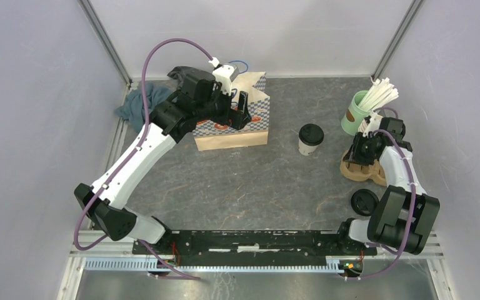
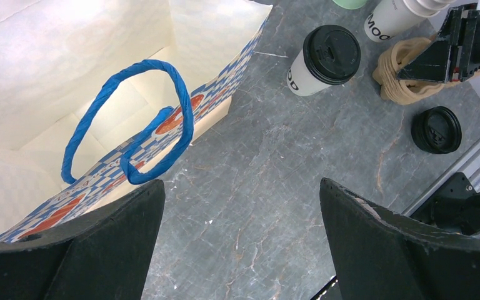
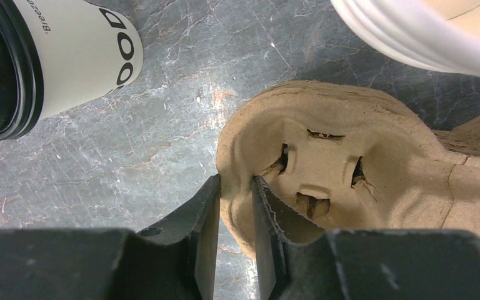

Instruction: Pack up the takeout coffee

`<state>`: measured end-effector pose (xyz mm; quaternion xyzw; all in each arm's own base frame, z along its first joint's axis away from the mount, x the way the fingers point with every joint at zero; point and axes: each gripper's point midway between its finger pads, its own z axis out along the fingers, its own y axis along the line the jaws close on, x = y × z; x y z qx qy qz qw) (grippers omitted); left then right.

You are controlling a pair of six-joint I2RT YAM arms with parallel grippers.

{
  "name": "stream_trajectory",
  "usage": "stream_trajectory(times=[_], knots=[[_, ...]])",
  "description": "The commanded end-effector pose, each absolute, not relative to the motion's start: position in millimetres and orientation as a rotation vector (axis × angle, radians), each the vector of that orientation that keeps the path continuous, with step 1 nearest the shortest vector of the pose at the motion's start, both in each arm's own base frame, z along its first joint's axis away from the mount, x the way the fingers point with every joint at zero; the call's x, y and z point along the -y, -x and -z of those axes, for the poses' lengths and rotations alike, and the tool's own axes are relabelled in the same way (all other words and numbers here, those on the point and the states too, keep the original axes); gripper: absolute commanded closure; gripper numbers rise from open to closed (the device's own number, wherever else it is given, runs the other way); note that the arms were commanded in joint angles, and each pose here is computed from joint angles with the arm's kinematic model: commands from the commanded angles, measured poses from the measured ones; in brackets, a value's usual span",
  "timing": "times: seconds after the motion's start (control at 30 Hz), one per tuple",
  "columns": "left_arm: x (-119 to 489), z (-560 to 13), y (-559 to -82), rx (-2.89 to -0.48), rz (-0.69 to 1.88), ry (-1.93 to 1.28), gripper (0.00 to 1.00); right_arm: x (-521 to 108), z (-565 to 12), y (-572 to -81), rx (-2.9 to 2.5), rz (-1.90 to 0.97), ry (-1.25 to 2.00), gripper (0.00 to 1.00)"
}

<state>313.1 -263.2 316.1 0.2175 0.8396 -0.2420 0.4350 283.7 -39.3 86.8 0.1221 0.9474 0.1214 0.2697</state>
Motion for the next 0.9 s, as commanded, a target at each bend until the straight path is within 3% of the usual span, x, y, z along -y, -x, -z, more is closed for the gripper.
stream_trajectory(times=[0.0, 0.67, 0.87], knots=[[261, -333, -310, -2.02, 0.614, -0.566, 0.0, 39, -89, -290, -2.518, -0.353, -0.335, 0.72], [262, -334, -311, -2.019, 0.618, -0.566, 0.0, 47, -119, -288, -2.483, -0.28, -0.345, 0.87], [262, -335, -310, -2.015, 0.619, -0.568, 0.0, 57, -137, -290, -2.466, -0.209, -0.364, 0.99]])
